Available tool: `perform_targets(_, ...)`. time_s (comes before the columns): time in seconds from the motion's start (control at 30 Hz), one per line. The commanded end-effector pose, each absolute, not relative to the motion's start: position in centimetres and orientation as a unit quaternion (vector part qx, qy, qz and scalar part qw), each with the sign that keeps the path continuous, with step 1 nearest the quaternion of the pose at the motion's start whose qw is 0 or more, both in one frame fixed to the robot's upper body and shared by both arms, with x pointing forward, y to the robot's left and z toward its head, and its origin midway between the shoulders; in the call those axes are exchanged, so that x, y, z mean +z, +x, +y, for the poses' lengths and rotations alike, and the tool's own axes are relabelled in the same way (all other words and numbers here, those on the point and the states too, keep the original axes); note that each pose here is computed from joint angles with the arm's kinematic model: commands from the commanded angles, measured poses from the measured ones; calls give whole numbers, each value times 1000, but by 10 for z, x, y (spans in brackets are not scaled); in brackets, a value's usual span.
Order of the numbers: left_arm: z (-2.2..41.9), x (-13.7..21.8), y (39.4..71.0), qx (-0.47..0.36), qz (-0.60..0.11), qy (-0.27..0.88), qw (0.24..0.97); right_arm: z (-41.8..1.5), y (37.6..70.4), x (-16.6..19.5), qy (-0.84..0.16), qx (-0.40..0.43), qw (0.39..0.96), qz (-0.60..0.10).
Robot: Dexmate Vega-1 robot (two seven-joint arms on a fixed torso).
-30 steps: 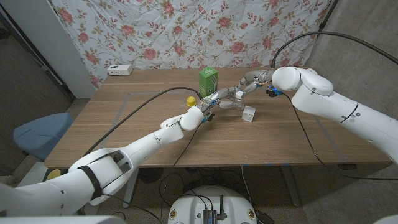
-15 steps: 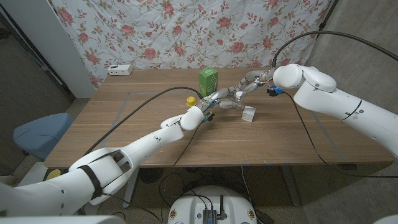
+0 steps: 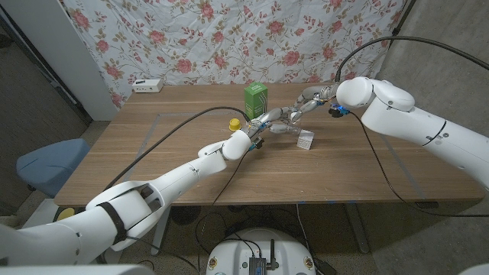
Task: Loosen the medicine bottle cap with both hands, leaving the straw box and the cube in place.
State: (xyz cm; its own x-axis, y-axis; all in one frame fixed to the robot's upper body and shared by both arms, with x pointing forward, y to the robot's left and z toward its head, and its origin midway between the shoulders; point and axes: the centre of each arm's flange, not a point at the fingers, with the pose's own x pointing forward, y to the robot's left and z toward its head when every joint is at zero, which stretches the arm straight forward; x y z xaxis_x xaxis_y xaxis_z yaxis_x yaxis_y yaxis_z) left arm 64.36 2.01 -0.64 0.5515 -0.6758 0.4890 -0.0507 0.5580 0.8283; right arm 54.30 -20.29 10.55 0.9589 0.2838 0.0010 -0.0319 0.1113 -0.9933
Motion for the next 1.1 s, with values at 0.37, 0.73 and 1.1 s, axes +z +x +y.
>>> perform_targets(0.37, 19, -6, 644, -202, -427, 424, 773, -196, 542, 103, -669, 63, 735, -89)
perform_targets(0.73, 20, -6, 643, -202, -427, 424, 773, -194, 544, 100, -677, 52, 730, -82)
perform_targets(1.1, 19, -6, 643, -204, -429, 424, 771, -194, 544, 98, -681, 38, 727, -80)
